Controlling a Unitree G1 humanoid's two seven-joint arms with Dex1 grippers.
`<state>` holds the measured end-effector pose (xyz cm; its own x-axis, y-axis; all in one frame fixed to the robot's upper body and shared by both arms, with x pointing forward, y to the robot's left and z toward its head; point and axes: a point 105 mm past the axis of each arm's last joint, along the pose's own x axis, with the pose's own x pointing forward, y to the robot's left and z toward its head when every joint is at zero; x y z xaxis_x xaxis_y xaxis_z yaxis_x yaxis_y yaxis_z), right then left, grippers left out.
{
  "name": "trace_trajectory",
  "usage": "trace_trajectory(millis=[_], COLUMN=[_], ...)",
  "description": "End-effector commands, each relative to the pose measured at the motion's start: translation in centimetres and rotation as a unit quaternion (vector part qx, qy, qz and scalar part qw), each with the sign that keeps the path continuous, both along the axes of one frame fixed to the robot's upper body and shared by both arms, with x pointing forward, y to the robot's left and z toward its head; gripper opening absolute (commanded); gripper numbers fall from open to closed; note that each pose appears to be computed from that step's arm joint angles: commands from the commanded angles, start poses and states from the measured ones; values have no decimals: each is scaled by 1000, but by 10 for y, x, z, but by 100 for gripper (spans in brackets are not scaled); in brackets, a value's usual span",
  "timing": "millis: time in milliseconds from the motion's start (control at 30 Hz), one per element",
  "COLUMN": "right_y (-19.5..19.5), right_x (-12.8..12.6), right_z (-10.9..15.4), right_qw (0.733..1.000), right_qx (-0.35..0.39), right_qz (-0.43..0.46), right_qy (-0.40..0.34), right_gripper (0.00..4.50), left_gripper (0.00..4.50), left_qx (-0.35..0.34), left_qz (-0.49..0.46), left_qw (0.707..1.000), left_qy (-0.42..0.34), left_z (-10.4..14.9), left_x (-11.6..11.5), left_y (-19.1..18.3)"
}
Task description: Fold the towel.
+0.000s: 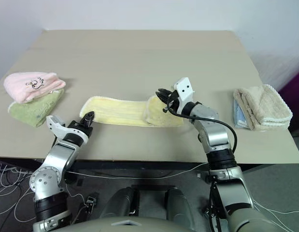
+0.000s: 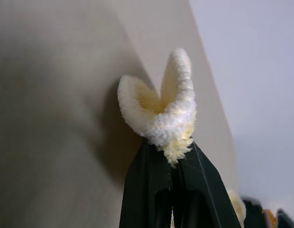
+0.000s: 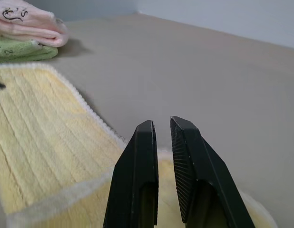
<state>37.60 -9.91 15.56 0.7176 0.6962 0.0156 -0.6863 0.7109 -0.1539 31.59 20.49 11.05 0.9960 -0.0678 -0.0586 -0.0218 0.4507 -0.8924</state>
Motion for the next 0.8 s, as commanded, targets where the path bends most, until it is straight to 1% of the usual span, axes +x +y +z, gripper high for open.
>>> trace_trajectory(millis=[33,100,167,267,367,433,500,533,567,633,700,733,800], right_y=[-1,-5,-7,-10,-12,-15,-17,-17,-18,-19,-20,-21,-21], right_x=[-3,-2,-2,-1,-1,1,2,2,2,3,2,2,2], right_z=[16,16,17,17,17,18,18,18,17,17,16,16,16], right_qw=[1000,999,999,999,999,999,998,998,998,998,998,998,997], right_qx=[6,7,8,9,10,11,11,11,11,12,12,13,14], right_qz=[-4,-14,-20,-28,-34,-42,-48,-49,-51,-56,-60,-62,-65], right_qy=[-28,-29,-29,-30,-30,-31,-31,-31,-31,-31,-31,-31,-31], right_gripper=[56,56,56,56,56,56,56,56,56,56,56,56,56], left_gripper=[1,1,1,1,1,1,1,1,1,1,1,1,1], left_qx=[19,59,81,177,230,288,339,350,368,406,437,452,472], left_qz=[34,58,65,18,-26,-102,-177,-195,-218,-278,-311,-324,-341], left_qw=[998,994,991,978,961,933,897,887,872,831,799,784,763], left_qy=[-41,-68,-80,-113,-148,-190,-221,-228,-238,-259,-272,-277,-280], left_z=[20,36,43,62,78,93,96,96,95,90,84,80,73], left_x=[0,-1,-2,-1,0,1,-2,-3,-5,-10,-12,-11,-10], left_y=[25,48,57,51,36,1,-36,-44,-55,-86,-107,-116,-127])
